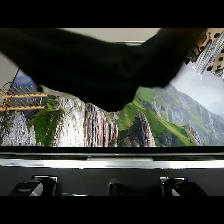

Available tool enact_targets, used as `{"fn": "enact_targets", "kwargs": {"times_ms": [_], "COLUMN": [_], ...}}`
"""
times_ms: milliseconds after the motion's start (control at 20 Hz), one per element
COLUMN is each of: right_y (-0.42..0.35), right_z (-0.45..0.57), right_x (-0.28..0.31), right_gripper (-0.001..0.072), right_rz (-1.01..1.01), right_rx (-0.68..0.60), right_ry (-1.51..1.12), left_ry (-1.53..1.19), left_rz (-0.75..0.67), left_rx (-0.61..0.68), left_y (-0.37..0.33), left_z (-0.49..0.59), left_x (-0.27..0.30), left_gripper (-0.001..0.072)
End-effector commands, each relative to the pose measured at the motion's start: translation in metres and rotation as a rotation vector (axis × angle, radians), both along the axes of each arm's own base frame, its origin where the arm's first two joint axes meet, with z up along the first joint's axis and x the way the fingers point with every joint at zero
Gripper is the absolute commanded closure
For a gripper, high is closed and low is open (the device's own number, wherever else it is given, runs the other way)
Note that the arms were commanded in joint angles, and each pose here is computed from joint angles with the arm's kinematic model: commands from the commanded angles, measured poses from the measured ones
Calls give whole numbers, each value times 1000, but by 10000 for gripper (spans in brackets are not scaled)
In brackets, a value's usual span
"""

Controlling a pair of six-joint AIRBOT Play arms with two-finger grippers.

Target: Fold the clothes and pants, and hang the long-sleeved shirts on hangers.

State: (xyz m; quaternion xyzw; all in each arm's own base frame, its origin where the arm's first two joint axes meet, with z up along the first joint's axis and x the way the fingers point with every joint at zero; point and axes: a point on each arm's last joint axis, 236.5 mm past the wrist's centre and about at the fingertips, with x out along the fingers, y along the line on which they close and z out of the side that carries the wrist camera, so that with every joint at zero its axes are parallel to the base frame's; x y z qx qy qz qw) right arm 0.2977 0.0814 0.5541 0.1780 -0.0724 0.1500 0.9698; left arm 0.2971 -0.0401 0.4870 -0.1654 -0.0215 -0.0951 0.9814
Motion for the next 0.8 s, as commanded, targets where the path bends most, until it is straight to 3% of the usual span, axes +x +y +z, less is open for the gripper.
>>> {"fn": "enact_targets", "kwargs": {"times_ms": [0, 150, 300, 550, 750], "right_y": [-30, -40, -47, -34, 2], "right_z": [28, 27, 3, -105, -269], "right_x": [-77, -89, -42, 118, 241], "right_gripper": [665, 665, 665, 665, 664], "right_rz": [-44, -69, -152, -268, -255], "right_rx": [16, 47, -12, -175, -129], "right_ry": [-80, -67, 24, 320, 657], "left_ry": [-111, -39, 66, 396, 734], "left_rz": [154, 162, 144, 58, -21], "left_rx": [-21, -16, -20, -71, -85], "left_y": [33, 34, 31, 13, -19], "left_z": [32, 14, -16, -130, -270], "left_x": [-88, -103, -78, 16, 83], "left_gripper": [685, 685, 684, 684, 684]}}
